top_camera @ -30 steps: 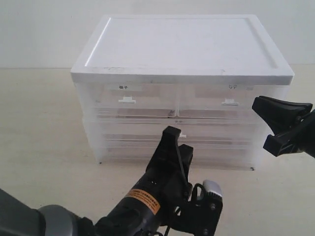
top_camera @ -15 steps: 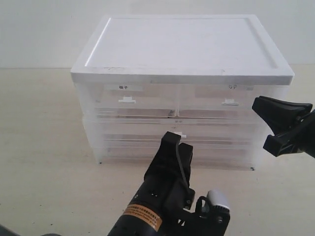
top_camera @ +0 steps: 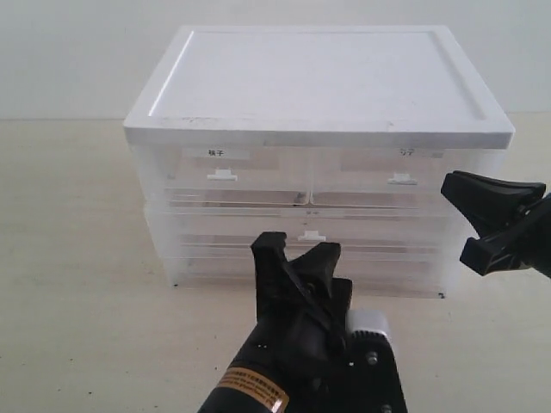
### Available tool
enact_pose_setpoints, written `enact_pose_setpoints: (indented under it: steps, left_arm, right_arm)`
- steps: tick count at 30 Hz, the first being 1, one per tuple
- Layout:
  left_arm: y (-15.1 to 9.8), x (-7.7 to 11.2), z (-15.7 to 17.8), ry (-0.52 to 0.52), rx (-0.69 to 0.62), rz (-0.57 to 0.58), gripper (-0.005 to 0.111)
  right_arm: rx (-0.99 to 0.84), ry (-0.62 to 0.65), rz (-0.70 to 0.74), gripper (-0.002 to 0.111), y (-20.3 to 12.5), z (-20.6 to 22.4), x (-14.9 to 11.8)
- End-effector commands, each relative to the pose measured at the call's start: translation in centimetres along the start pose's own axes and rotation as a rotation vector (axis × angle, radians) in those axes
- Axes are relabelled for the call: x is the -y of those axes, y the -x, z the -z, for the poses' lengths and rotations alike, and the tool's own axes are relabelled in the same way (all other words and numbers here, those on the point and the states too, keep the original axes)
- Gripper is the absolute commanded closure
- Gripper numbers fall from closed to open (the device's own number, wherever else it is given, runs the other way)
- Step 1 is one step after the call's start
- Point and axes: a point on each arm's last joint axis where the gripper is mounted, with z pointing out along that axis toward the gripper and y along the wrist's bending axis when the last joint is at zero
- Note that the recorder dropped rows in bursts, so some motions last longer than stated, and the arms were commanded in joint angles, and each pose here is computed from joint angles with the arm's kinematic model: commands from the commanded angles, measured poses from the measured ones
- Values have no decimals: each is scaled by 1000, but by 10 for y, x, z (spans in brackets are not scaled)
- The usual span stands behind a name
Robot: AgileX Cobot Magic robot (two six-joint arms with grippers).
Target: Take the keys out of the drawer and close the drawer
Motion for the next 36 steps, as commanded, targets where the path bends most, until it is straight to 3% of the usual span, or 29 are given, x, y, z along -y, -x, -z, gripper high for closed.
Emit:
enact_pose_setpoints:
  steps: [1, 10, 21, 27, 36]
  left_arm:
    - [6, -20, 5, 49, -1, 234, 57]
    - [27, -26, 16, -253, 84, 280, 57]
    - [28, -22, 20, -346, 77, 264, 57]
    - [20, -24, 16, -331, 29, 212, 57]
    - [-4, -31, 3, -301, -96, 246, 58]
  right_arm:
    - [-1, -1, -1, 108, 0, -1, 1]
    - [-1, -1, -3, 108, 0, -1, 1]
    - [-23, -1, -1, 108, -2, -1, 1]
    - [-24, 3, -5, 108, -2, -1, 1]
    - [-24, 3, -5, 108, -2, -1, 1]
